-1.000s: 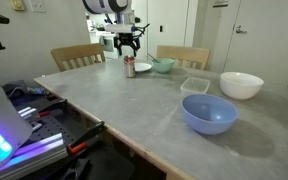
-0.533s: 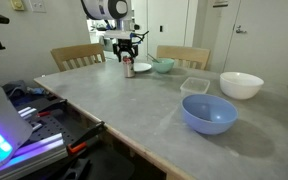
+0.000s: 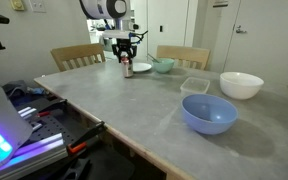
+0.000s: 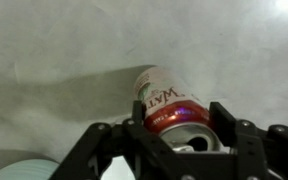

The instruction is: Move the can from left to right.

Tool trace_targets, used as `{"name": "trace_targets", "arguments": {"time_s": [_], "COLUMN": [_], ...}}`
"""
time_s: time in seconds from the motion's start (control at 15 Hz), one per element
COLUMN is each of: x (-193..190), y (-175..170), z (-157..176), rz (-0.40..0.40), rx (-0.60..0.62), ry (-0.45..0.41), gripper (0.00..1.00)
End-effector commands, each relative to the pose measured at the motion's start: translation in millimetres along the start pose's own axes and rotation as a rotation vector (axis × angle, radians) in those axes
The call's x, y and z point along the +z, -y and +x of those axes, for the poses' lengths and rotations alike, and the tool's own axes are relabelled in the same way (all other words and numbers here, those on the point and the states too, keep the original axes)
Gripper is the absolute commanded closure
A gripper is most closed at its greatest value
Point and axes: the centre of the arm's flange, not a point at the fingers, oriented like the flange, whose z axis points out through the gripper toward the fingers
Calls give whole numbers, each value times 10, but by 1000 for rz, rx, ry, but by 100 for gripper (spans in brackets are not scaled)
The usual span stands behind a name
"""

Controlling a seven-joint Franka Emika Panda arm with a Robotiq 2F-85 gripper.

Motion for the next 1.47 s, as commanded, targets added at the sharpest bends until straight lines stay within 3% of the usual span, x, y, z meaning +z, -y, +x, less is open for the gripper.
{"name": "trace_targets", "arguments": {"time_s": [0.0,0.4,0.8,1.0,1.4], "x": [-224,-515,-486,-419,-121], "y": [174,1017,2012,2368,2744], "z": [-169,-204,-206,-223,-311], "rz": [-5,86,124,135,140], "rx": [-24,-135,-304,-372,-453], "ry": [-18,-11,3,10,55], "gripper": [58,58,58,58,58]}}
